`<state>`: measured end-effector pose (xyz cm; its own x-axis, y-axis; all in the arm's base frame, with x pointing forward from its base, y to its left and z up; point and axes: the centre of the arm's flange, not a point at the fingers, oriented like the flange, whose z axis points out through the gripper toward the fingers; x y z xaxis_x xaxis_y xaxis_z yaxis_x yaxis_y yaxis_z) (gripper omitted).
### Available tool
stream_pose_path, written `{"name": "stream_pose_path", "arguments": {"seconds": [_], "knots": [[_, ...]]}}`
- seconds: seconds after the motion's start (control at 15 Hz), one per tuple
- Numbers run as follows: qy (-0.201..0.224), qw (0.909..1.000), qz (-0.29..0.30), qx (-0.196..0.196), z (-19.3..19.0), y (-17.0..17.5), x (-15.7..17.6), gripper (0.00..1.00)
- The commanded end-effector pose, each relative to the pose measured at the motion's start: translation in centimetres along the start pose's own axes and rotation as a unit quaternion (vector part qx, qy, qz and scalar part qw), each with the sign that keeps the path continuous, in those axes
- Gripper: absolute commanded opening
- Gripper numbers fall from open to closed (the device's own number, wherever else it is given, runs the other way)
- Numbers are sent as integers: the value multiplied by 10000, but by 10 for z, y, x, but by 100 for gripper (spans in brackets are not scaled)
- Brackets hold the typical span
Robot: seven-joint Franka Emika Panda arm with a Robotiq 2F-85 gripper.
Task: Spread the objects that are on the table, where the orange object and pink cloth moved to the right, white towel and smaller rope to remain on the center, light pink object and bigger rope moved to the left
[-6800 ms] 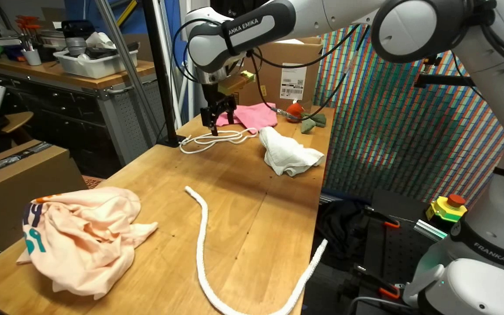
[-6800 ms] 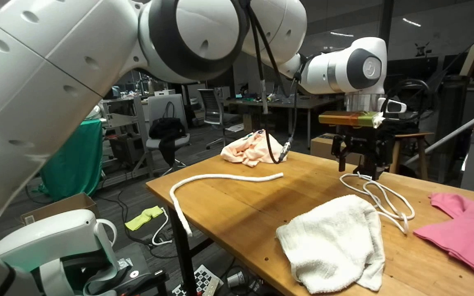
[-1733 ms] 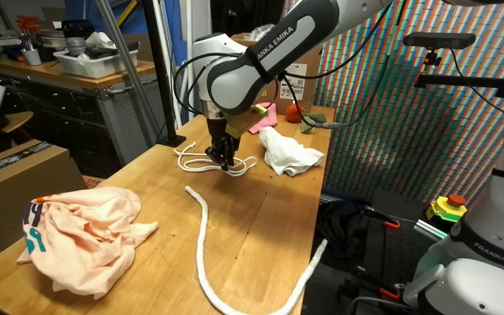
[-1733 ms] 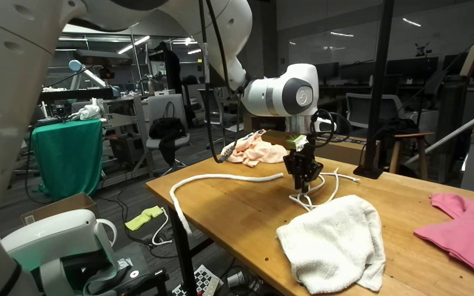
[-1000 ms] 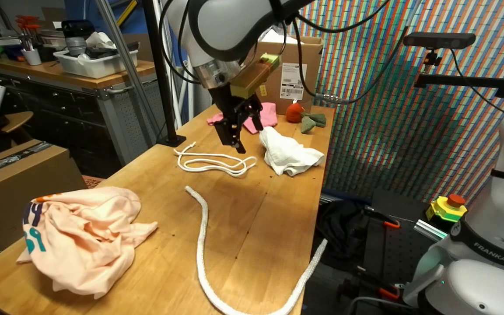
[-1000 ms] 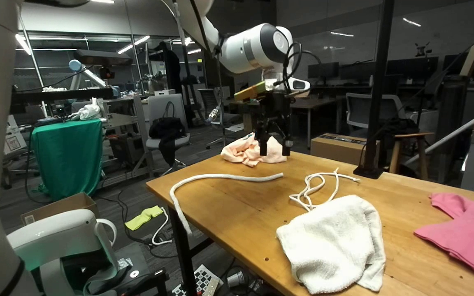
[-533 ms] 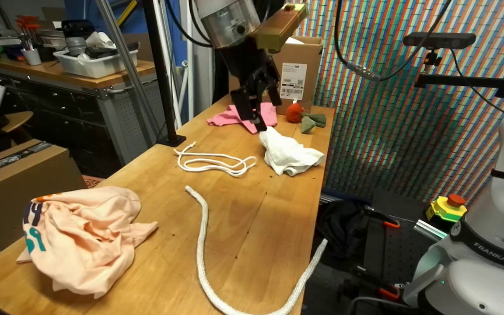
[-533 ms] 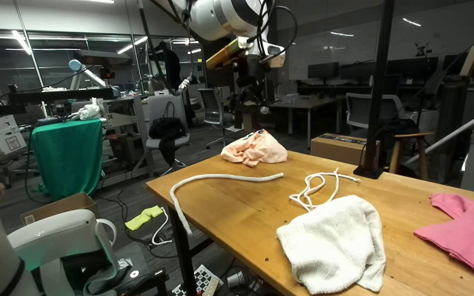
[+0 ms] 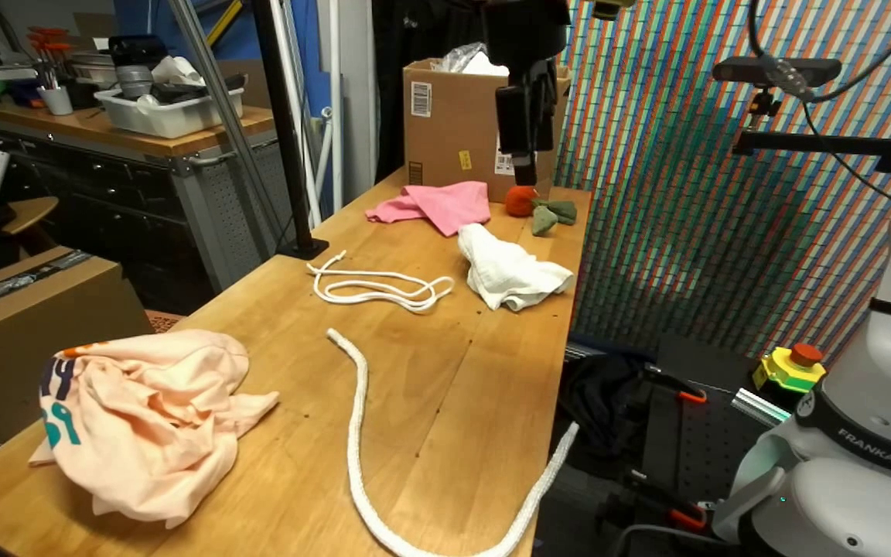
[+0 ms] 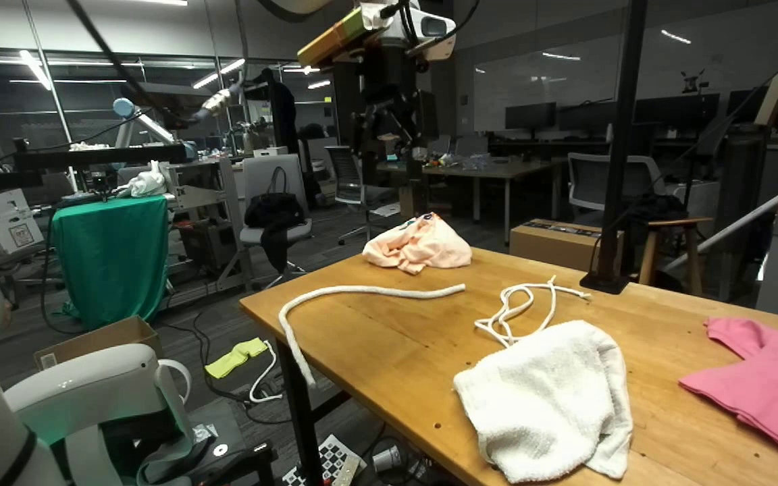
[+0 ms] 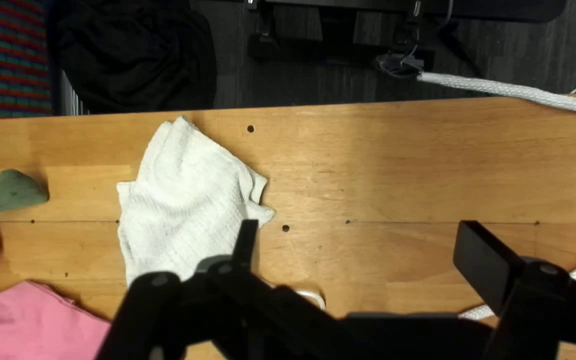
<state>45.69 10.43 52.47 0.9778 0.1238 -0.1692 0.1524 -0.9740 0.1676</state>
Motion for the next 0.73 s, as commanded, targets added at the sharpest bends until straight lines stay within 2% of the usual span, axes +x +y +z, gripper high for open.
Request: {"name": "stream_pose_path", "arguments": {"seconds": [0.0, 0.27, 0.4, 0.53, 0.6, 0.67], "knots": [[946, 9953, -176, 97, 16, 26, -63, 100], [1825, 9828, -271, 87, 43, 43, -102, 100], [2095, 9771, -297, 224, 61, 51, -118, 100], [2230, 9735, -304, 411, 83, 65, -130, 100], [1871, 9818, -239, 230, 62, 50, -101, 100], [1941, 9803, -245, 282, 72, 55, -108, 100]]}}
